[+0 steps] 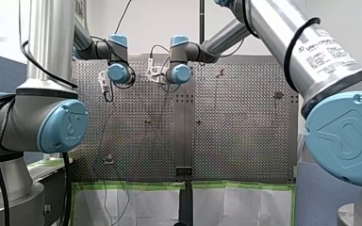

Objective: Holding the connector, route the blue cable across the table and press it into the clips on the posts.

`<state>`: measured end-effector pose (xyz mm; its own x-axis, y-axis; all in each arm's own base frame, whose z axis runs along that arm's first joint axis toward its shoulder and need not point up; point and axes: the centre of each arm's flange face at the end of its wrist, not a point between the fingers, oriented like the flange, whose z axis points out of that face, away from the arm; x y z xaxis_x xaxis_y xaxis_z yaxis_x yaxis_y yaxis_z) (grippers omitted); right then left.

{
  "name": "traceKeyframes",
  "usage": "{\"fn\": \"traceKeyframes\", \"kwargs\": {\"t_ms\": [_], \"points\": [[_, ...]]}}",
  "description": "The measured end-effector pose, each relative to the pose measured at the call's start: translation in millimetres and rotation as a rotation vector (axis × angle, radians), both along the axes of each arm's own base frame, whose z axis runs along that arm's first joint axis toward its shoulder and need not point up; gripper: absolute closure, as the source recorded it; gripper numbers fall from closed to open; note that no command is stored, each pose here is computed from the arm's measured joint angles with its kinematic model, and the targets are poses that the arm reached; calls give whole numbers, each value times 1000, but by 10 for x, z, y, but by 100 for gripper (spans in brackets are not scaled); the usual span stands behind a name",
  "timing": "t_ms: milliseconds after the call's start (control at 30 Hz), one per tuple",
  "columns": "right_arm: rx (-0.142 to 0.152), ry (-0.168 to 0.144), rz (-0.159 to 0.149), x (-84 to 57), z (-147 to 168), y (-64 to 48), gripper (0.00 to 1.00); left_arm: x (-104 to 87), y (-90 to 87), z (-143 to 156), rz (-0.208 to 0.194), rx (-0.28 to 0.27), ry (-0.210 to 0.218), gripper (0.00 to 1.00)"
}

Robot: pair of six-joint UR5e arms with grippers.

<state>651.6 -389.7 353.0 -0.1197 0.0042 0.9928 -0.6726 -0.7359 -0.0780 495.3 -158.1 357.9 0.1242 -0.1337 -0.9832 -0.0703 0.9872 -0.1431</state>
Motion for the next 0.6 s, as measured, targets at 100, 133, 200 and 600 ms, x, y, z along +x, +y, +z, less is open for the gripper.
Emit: {"fn": "traceKeyframes", "kwargs": {"t_ms": [100,133,200,600], "points": [[16,21,0,24,-148,-4,100,-45,6,-109,3,-2,1,100],[22,28,0,33,-201,-6,100,-58,8,-138,4,-3,1,100],[28,35,1,44,-259,-8,100,-89,11,-207,4,-6,1,100],[70,80,-15,-59,-587,-23,100,-248,5,-977,1,-13,89,100]]}}
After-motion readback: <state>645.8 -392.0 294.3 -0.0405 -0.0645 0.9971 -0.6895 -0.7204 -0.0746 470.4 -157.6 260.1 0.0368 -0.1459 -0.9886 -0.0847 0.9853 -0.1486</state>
